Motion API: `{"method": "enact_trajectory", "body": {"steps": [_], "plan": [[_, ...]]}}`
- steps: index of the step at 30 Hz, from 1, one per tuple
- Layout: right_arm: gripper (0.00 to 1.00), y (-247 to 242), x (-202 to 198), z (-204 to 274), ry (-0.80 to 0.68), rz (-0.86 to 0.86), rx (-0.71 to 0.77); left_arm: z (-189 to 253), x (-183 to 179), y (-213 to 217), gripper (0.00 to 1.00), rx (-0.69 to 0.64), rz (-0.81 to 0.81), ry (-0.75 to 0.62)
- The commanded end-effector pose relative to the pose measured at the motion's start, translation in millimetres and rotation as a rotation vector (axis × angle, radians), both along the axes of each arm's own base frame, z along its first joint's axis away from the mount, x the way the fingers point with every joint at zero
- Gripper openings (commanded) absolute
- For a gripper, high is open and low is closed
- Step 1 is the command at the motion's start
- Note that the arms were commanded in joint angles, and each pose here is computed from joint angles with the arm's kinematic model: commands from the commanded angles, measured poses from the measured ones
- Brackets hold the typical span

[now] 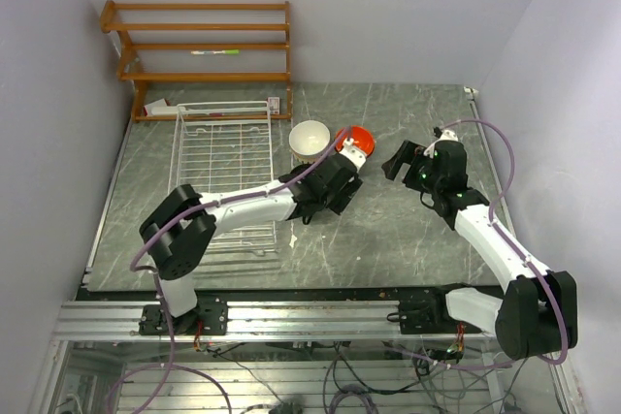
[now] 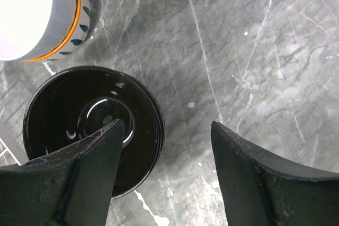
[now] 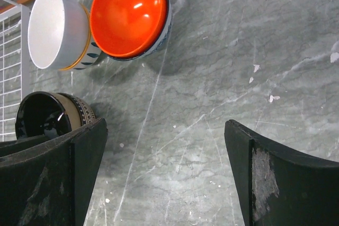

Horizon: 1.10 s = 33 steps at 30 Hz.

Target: Load the bowls into the dish rack

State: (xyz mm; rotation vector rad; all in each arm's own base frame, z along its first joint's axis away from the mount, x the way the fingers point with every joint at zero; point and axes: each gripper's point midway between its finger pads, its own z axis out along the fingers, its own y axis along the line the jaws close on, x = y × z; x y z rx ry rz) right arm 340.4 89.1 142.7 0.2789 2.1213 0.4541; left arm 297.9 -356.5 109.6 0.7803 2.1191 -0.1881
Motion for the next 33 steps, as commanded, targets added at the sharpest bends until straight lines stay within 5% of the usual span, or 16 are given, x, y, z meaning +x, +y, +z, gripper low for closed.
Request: {"method": "enact_trajectory", "body": {"steps": [1, 24, 33], "plan": [[0.92, 1.3, 1.5, 2.3, -0.021, 0.010, 0.024, 13.9, 16.0, -12.2, 0.75, -0.011, 0.019, -0.062], [0.91, -0.7, 2.0, -0.6, -0.015, 0.005, 0.038, -12.9, 29.9, -0.3, 0.49, 0.009, 0.078, -0.032], [0.90, -1.6, 1.7, 0.1, -0.019, 0.003, 0.040, -21.2, 28.8, 8.9, 0.49, 0.008, 0.099, -0.019]]}}
